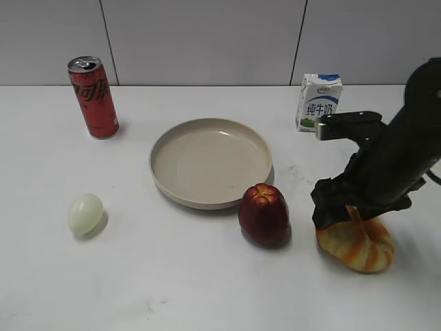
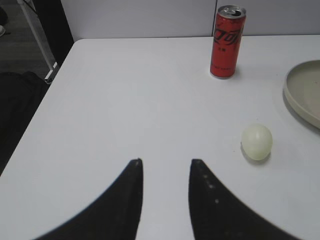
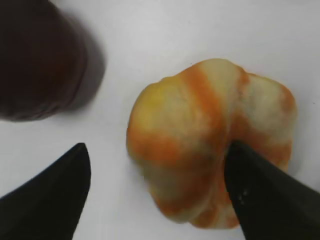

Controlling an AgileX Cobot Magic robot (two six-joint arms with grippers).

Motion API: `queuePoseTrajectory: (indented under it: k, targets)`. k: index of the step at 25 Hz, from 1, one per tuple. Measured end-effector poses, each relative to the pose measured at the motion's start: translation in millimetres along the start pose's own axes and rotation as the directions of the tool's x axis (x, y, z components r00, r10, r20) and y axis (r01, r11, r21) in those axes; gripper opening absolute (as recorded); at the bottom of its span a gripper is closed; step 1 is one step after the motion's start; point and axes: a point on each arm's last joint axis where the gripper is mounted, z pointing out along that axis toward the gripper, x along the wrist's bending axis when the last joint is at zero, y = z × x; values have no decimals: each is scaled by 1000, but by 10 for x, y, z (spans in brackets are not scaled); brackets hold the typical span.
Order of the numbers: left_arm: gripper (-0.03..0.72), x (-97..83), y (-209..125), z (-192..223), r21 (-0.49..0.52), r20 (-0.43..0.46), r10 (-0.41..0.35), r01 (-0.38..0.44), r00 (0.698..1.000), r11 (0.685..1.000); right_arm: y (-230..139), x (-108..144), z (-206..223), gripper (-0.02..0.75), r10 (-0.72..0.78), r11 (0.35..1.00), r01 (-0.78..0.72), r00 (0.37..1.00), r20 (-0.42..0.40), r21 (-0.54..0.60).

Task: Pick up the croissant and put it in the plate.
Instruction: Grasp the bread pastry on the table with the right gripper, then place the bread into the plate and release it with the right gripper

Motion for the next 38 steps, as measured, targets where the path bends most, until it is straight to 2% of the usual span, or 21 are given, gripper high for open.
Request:
queuePoseTrajectory:
  k: [4, 5, 7, 9, 10, 16, 22, 26, 29, 32, 35, 38]
  targets:
    - [230, 0, 0, 0, 0, 0, 0, 0, 1000, 1000, 52, -50, 242, 553, 27, 998, -30, 998, 52, 54]
    - [230, 0, 0, 0, 0, 0, 0, 0, 1000, 1000, 58, -52, 264, 515, 31, 998, -34, 998, 55, 59]
    - [230, 0, 0, 0, 0, 0, 0, 0, 1000, 1000, 63, -58, 294, 393, 34, 997, -38, 998, 61, 66]
    - [230, 0, 0, 0, 0, 0, 0, 0, 1000, 1000, 67, -59, 291, 221, 32, 997, -36, 998, 62, 65]
    - [230, 0, 0, 0, 0, 0, 0, 0, 1000, 1000, 70, -58, 286, 184, 33, 997, -37, 998, 62, 63]
    - [230, 0, 0, 0, 0, 0, 0, 0, 1000, 1000, 149, -6, 1, 185, 16, 1000, -17, 999, 47, 22]
    - [230, 0, 0, 0, 0, 0, 0, 0, 1000, 1000, 628, 219, -672, 185, -70, 978, 61, 997, -42, -198]
    - [230, 0, 0, 0, 0, 0, 0, 0, 1000, 1000, 946, 501, -882, 185, -170, 940, 138, 982, -78, -311]
    - [230, 0, 0, 0, 0, 0, 0, 0, 1000, 1000, 1164, 796, -840, 185, -259, 912, 214, 962, -87, -350]
    - [230, 0, 0, 0, 0, 0, 0, 0, 1000, 1000, 1311, 1098, -617, 185, -335, 899, 286, 937, -97, -333]
    - [230, 0, 0, 0, 0, 0, 0, 0, 1000, 1000, 1387, 1290, -293, 185, -381, 897, 341, 919, -103, -282]
    - [230, 0, 0, 0, 0, 0, 0, 0, 1000, 1000, 1399, 1362, 34, 185, -393, 903, 362, 913, -106, -230]
